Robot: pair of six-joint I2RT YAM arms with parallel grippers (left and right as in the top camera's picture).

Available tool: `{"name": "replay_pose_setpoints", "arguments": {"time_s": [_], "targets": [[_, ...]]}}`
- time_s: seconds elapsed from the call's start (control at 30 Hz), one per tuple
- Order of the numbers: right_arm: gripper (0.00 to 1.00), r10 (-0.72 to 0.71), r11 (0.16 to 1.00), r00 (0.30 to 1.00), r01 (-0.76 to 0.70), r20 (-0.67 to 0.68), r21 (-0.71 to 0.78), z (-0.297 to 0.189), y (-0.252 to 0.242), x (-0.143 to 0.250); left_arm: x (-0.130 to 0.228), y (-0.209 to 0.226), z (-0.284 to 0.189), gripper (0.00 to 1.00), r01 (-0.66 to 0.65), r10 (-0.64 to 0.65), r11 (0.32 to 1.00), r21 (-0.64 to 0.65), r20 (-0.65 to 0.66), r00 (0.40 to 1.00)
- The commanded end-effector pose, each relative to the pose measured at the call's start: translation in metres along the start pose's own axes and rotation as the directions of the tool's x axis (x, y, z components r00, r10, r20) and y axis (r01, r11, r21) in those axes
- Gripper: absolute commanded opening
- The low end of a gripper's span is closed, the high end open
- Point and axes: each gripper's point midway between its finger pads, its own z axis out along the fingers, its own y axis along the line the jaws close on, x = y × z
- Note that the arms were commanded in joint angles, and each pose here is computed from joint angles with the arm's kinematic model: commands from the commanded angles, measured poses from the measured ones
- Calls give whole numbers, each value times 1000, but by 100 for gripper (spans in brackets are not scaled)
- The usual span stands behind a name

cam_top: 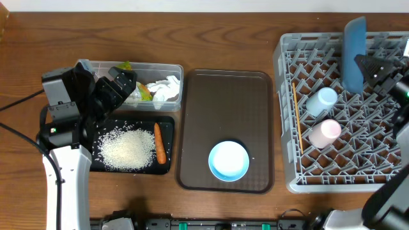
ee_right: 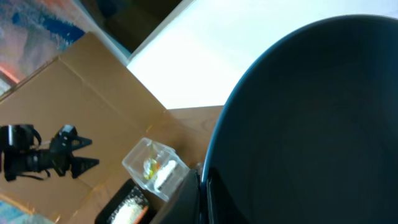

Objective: Sort waste into correct bins and load items into the dishwasher rack
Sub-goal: 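Insert the blue plate upright into the rack's back-right slots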

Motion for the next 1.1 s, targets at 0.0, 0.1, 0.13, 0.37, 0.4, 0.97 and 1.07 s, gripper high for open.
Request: {"name": "replay_pose_setpoints", "arguments": {"time_s": [0.0, 0.1, 0.13, 0.37, 0.4, 0.97, 1.07], "targets": [[1, 9, 999, 999, -11, -31, -48, -2, -2, 4, -4, 1, -1, 100, -22, 22, 1000, -8, 13, 1000], [1, 20, 999, 999, -21, -30, -47, -2, -8, 5, -4, 1, -1, 100, -22, 22, 1000, -8, 13, 1000], [1, 20, 999, 999, -21, -29, -45, -2, -10, 5, -4, 1, -1, 100, -22, 22, 1000, -8, 13, 1000], [1, 1, 1000, 1000, -1, -9, -23, -11, -14, 1, -4, 1, -1, 100, -22, 22, 1000, -8, 13, 1000], [1, 1, 1000, 1000, -1, -6, -19, -12, -15, 1, -4, 1, -1, 100, -22, 22, 1000, -8, 13, 1000], [1, 90, 995, 995, -92, 52, 45, -6, -27, -8, -4, 1, -1, 100, -22, 22, 1000, -8, 13, 1000], [1, 117, 991, 991, -120, 61, 49, 1, -27, -9, -4, 1, -1, 100, -22, 22, 1000, -8, 13, 1000]]}}
